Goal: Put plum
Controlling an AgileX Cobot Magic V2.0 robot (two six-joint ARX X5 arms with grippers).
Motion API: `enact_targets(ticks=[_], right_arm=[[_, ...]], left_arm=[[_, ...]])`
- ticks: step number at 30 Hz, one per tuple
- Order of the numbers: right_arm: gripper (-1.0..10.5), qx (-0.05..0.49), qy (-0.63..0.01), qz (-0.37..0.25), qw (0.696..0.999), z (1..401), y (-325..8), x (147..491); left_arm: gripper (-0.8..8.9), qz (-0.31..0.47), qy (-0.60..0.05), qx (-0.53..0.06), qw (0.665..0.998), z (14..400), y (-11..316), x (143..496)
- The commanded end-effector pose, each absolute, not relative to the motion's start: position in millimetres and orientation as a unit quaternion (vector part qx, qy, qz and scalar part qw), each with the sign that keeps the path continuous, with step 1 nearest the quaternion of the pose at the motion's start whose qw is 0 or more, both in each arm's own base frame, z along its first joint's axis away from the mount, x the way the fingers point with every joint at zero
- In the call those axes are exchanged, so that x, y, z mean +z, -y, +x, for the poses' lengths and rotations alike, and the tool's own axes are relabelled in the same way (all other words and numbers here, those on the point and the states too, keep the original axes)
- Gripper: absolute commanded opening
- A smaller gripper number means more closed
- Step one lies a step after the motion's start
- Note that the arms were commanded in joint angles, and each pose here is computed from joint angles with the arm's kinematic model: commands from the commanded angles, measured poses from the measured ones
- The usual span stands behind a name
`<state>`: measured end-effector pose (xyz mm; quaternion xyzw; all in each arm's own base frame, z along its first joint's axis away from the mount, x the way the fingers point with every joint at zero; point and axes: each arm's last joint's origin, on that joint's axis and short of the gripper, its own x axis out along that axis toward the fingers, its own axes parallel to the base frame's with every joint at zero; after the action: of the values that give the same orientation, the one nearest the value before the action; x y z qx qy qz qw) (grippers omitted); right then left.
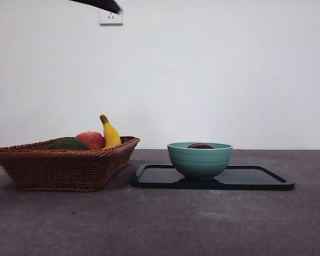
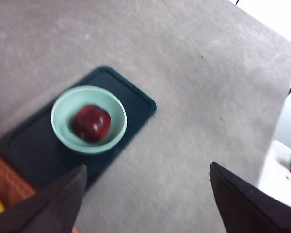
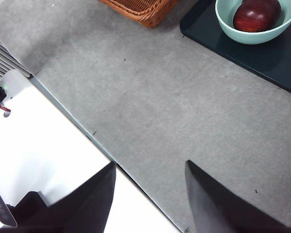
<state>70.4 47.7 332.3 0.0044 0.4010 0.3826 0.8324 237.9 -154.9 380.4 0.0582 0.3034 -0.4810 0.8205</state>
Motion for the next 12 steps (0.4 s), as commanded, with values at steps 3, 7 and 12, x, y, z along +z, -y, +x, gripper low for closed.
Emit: enact_targets(ticks=[3,7,12], right_arm=[[2.3,0.389,-0.395,-0.001,0.832,72,-49,334],[2.3,0.39,-0.395,-0.002,0.832,72,-49,334],[2.3,0.39,-0.394,-0.003,0.832,72,-49,334]], left_arm=[[4.1,0.086,-0.295,-0.487,0.817,280,189,376],[4.1,0.107,-0.297,-0.477,0.821,307,210,368],[4.09,0.12,-0.294,-0.469,0.824,337,233,360]])
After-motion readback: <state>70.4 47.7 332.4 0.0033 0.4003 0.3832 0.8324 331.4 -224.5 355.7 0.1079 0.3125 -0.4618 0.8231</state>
